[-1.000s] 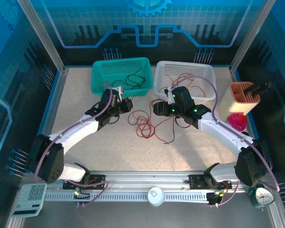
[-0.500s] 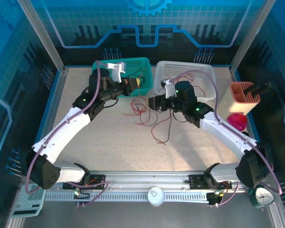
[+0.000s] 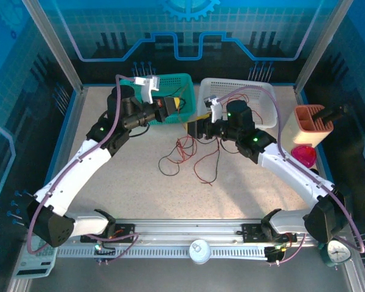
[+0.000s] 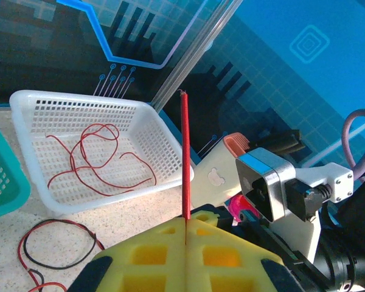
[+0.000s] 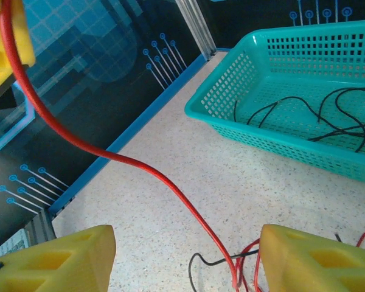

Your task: Untangle the cables

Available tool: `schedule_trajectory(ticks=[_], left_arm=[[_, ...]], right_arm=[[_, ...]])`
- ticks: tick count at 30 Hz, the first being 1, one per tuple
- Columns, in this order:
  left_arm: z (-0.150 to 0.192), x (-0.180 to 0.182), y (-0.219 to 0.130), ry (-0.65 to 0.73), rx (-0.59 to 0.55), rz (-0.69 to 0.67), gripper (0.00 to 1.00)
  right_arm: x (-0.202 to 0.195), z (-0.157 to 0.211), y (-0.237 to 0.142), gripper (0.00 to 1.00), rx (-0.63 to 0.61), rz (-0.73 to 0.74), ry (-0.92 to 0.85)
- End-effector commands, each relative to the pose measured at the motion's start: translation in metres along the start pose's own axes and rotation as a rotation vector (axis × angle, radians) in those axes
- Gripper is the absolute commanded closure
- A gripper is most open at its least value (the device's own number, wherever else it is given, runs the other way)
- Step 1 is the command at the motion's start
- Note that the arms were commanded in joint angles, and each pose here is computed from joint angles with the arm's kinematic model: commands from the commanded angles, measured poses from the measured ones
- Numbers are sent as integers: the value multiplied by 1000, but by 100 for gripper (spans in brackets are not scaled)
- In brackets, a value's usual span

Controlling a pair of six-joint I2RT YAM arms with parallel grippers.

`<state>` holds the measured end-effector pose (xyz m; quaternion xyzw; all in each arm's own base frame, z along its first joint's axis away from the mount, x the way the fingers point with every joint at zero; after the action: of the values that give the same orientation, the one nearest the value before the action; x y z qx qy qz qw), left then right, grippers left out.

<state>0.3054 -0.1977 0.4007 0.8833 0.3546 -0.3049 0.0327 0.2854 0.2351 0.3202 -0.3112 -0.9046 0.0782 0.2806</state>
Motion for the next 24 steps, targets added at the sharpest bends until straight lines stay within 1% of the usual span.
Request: schedule_trajectory(ticks=[1,13,24], left_arm=[[-19,-28,-14,33,-48,78,100],[-41,-53,-28,63,-91,137,100],[-47,-61,-34,82,-108,157,100]], right_arm=[[23,-20,-6,34,-50,-70,-65],[39,-45,-14,33,-93,-94,-109],[46,-57,-27,33,-134,-91,-123]])
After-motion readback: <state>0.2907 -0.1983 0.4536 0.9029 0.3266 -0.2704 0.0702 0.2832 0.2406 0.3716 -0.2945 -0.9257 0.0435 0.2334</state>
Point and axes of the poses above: each hand's point on the last joint's axis, 136 mm out from that joint toward the fingers, its own y axis out along the fingers, its own x axis along the line the jaws close on, z = x × y, the point moved 6 cm from there along -y, back along the fingers, and after that the axes turned 1 degree about y, right-handed, at the moved point
